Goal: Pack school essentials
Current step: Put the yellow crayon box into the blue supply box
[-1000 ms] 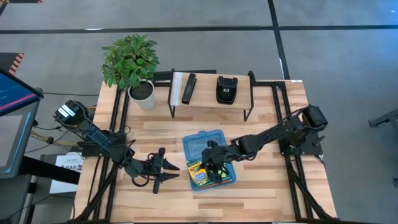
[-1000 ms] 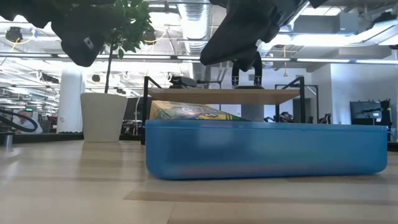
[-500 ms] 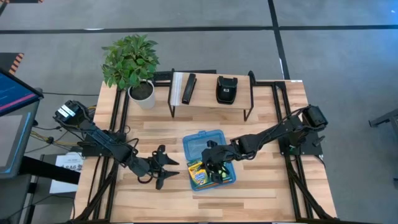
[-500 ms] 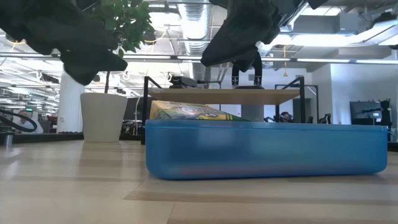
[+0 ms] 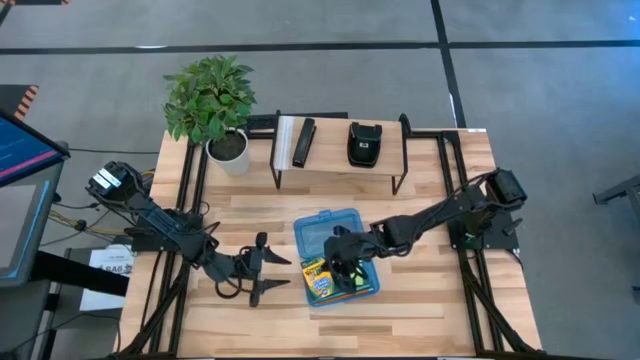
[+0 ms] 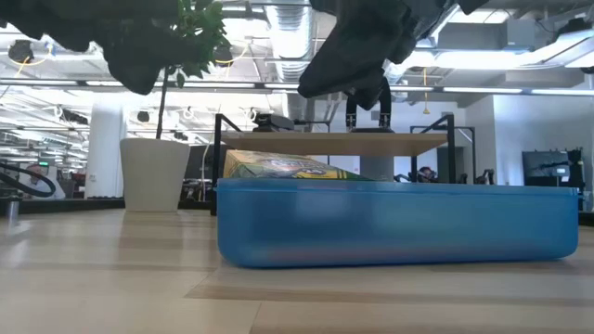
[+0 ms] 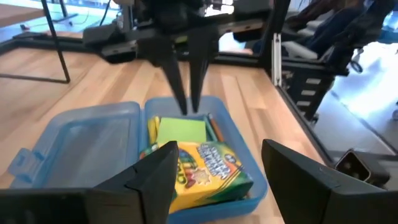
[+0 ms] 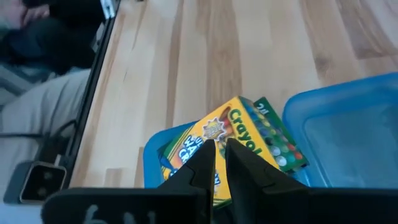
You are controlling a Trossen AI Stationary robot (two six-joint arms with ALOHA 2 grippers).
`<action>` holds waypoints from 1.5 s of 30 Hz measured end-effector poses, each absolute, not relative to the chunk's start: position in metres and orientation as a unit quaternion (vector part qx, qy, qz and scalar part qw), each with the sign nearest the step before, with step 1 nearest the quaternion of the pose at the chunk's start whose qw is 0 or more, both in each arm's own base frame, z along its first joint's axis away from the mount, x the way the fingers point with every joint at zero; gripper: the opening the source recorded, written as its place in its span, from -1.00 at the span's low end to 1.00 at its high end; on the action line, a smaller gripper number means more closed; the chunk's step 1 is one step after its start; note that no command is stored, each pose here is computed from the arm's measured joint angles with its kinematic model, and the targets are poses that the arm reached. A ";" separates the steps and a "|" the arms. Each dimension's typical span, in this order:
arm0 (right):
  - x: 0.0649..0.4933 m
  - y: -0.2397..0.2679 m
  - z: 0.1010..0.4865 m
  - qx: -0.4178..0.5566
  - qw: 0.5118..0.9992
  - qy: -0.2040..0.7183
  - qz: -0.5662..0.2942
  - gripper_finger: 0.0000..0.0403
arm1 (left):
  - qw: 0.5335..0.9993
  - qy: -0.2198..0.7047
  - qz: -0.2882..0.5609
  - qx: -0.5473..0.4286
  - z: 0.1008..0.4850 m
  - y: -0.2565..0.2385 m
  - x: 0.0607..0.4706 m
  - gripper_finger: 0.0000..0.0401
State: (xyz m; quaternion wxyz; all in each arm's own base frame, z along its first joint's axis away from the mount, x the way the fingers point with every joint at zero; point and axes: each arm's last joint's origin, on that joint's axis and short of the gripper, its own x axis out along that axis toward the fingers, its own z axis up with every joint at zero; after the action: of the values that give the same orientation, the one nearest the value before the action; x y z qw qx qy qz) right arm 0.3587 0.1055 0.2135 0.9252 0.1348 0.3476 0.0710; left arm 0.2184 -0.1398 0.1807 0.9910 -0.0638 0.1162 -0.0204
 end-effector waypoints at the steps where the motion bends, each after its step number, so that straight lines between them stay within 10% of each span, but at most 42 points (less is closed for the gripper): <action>1: 0.359 0.105 0.214 0.143 0.924 0.348 0.067 -0.69 | 0.991 0.113 -0.022 -0.066 0.181 -0.140 0.218 0.09; 10: 0.359 0.107 0.214 0.153 0.921 0.351 0.078 -0.61 | 0.991 0.117 -0.031 -0.052 0.181 -0.143 0.216 0.08; 23: 0.363 0.113 0.222 0.150 0.923 0.343 0.084 0.31 | 0.987 0.155 -0.010 -0.030 0.172 -0.136 0.218 0.08; 45: 0.349 0.094 0.204 0.128 0.882 0.454 0.020 0.34 | 0.971 0.224 -0.046 0.068 0.145 -0.134 0.261 0.08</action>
State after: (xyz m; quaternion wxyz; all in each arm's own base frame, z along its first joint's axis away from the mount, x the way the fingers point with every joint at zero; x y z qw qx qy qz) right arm 0.3495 0.0938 0.2041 0.8817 0.1276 0.4537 0.0198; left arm 0.2615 -0.1342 0.1448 0.9712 0.0676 0.2238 -0.0462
